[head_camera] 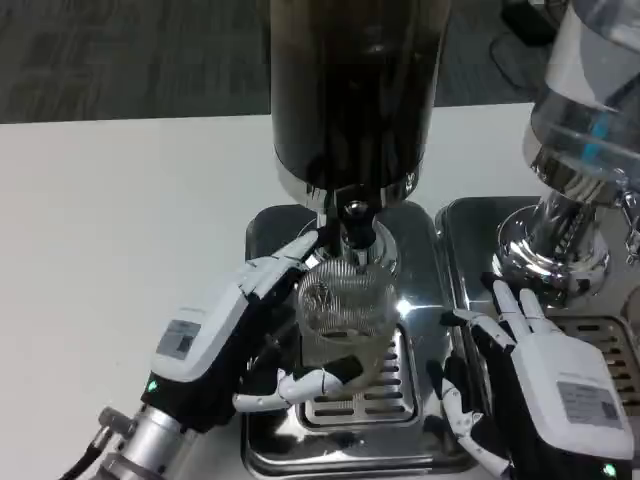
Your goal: Grasp the cup under the faucet to collect the drink, then remove the cup.
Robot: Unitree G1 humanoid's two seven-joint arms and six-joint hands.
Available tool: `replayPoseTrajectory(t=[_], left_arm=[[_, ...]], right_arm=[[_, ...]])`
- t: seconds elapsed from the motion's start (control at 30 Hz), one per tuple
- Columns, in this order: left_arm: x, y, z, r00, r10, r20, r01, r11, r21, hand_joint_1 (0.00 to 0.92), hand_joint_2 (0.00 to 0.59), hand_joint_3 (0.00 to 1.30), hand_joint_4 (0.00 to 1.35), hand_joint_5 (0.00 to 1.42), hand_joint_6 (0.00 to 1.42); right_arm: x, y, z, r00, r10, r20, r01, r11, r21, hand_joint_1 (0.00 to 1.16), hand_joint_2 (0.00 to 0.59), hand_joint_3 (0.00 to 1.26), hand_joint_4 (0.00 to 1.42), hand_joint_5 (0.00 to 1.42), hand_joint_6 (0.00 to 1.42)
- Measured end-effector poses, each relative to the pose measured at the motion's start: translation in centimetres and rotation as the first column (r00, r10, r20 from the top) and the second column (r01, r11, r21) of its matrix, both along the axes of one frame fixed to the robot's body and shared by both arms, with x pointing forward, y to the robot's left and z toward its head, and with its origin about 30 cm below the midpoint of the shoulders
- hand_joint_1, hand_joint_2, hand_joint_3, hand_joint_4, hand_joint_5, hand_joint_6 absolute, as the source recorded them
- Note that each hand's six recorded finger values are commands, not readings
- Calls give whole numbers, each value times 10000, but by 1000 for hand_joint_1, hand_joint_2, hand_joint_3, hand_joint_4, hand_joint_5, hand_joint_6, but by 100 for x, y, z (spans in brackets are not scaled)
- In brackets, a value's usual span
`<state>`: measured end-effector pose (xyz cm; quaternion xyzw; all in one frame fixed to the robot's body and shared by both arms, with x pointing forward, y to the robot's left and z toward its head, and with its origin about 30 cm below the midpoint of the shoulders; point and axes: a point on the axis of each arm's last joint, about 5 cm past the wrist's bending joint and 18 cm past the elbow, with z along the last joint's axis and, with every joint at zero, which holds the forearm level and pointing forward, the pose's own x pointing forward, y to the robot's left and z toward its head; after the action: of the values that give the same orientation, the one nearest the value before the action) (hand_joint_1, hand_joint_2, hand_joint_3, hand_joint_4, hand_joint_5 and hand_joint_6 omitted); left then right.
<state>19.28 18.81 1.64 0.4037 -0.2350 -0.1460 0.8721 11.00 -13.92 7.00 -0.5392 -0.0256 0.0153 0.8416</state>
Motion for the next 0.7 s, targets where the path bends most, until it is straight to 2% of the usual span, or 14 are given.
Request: replayPoseTrajectory(t=[0.43,0.6,0.7], left_arm=[[-98,129,5,9989,473,67,-472,9987,-176,186,99,101,140,404,281],[-215,287,22,9945,1043,2,-1042,9934,-471,174,101,111,132,404,277],[-268,332,26,9916,1291,-35,-1291,9898,-601,162,103,114,121,394,265]], right_arm=[[2,-20,-4,9999,-113,-11,114,9999,51,493,552,318,22,4,145],[13,-77,2,9998,-202,34,202,9997,-144,493,552,315,22,4,140],[18,-119,14,9995,-294,99,296,9993,-232,493,552,314,22,4,137]])
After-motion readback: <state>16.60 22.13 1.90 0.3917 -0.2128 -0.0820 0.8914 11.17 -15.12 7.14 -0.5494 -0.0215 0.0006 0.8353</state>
